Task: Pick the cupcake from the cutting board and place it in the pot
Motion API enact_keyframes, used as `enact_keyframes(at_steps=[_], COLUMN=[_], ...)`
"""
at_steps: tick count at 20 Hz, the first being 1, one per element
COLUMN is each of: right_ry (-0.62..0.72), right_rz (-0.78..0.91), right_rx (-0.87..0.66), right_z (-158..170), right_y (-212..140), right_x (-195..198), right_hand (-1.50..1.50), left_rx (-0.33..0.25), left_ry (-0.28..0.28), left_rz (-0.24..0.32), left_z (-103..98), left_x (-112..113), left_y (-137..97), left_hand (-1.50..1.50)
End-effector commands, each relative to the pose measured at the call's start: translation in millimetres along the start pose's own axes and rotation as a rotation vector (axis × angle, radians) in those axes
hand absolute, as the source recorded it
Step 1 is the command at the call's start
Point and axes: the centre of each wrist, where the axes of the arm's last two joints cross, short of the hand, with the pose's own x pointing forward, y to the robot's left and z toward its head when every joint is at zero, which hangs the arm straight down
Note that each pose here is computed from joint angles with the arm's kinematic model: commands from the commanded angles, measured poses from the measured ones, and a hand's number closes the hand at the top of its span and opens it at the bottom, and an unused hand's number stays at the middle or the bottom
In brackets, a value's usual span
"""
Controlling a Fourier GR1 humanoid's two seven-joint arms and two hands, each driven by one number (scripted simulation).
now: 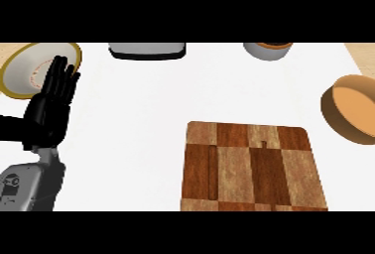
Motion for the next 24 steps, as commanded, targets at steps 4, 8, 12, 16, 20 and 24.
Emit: enact_keyframes(at_steps=[4, 8, 12, 16, 20, 24], right_ry=[0.068, -0.033, -0.123, -0.047, 0.028, 0.064], right_rz=[-0.196, -0.225, -0.341, -0.545, -0.688, -0.802], right_rx=[0.233, 0.258, 0.135, 0.075, 0.008, -0.036], right_z=[-11.8, -25.8, -22.8, -1.9, -28.7, -24.1], right_y=[23.5, 26.7, 21.1, 34.0, -7.5, 3.2], right_x=[-30.6, -37.2, -22.3, -4.7, -11.2, -52.7], right_hand=[-1.5, -1.5, -1.5, -1.5, -1.5, -1.5], left_rx=[-0.01, -0.005, -0.005, 0.007, 0.016, 0.013], left_ry=[-0.004, -0.014, -0.002, -0.005, 0.005, -0.011], left_rz=[0.012, 0.005, -0.011, 0.0, -0.004, -0.003], left_z=[-5.2, -1.8, -10.8, 7.7, 1.4, -11.8], left_x=[-9.2, -7.2, -12.7, -3.4, -2.6, 3.1], left_y=[4.4, -1.3, -13.4, -7.0, -10.0, -11.7], left_hand=[0.0, 0.0, 0.0, 0.0, 0.0, 0.0])
